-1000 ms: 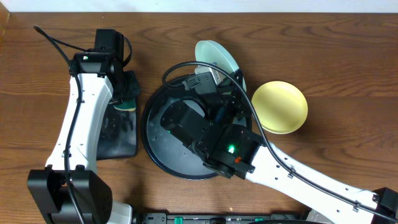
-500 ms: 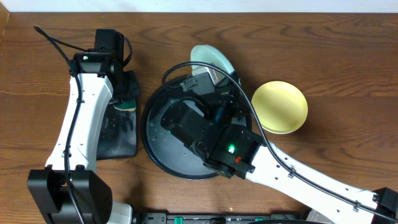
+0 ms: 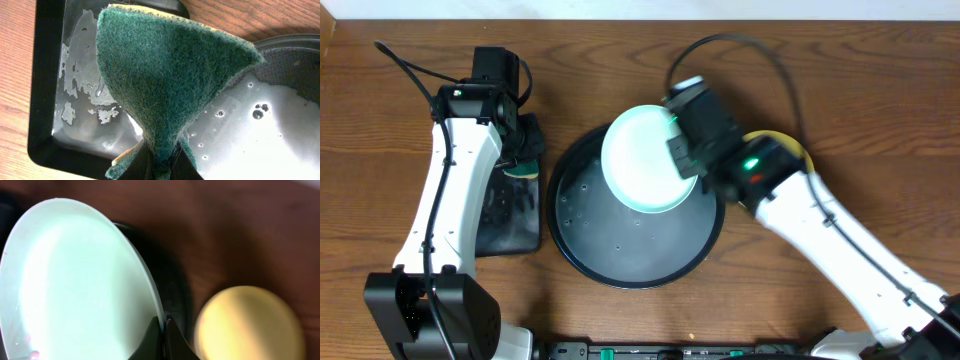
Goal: Clean dirty plates on tray and stack at the side
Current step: 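Carry the green plate right and set it on the yellow plate stack, then release the plate and lower the sponge into the sponge tray with left gripper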
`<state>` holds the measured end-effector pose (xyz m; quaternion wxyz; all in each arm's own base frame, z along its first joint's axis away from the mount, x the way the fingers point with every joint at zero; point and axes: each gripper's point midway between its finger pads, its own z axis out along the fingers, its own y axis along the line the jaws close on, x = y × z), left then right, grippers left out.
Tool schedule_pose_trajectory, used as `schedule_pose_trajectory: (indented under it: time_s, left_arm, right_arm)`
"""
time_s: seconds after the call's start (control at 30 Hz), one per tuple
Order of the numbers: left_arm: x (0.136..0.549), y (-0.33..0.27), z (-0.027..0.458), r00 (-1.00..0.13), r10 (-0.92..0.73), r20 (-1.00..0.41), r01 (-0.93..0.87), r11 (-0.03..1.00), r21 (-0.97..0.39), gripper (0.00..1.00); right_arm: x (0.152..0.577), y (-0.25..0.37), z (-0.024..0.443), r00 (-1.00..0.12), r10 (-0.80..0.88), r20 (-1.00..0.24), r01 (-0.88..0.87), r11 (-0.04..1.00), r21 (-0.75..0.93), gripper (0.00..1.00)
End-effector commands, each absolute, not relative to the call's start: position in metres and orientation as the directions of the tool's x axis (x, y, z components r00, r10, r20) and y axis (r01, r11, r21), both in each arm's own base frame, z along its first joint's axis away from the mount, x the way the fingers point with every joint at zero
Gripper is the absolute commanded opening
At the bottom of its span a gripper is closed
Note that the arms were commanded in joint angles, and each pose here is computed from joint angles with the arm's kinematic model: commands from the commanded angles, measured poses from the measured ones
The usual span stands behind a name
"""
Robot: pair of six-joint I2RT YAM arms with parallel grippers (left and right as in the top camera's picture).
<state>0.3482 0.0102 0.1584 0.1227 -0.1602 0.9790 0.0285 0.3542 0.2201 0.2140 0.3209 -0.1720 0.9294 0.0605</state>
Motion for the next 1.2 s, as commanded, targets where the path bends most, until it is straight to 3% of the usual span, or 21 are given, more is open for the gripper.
schedule_pose_trajectory:
  time_s: [0.0,0.23,0.5,0.77,1.17]
  left_arm:
    - [0.351,0.014,0.164,-0.909,-0.319,-0.268,-0.337,0.941,0.023,0.07]
    - [0.351,0.014,0.164,-0.909,-0.319,-0.268,-0.337,0.941,0.024,0.08]
    - [0.351,0.014,0.164,-0.909,-0.318,-0.268,-0.336,0.941,0.024,0.07]
    - [0.351,0.014,0.164,-0.909,-0.318,-0.268,-0.336,0.942,0.024,0.08]
    - [0.351,0.024,0.165,-0.909,-0.304,-0.286,-0.339,0.937,0.081,0.08]
  right_arm:
    - [0.345,0.23,0.232,-0.796,-0.177,-0.579,-0.426,0.843,0.329,0.01]
    - [0.378,0.129,0.229,-0.855,0.05,-0.516,-0.184,0.901,0.392,0.01]
    - [0.373,0.016,0.186,-0.874,0.234,-0.426,0.152,0.964,0.218,0.01]
    - [0.347,-0.022,0.117,-0.88,0.316,-0.353,0.305,0.948,0.089,0.01]
    - [0.352,-0.028,0.068,-0.853,0.326,-0.408,0.321,0.944,0.082,0.01]
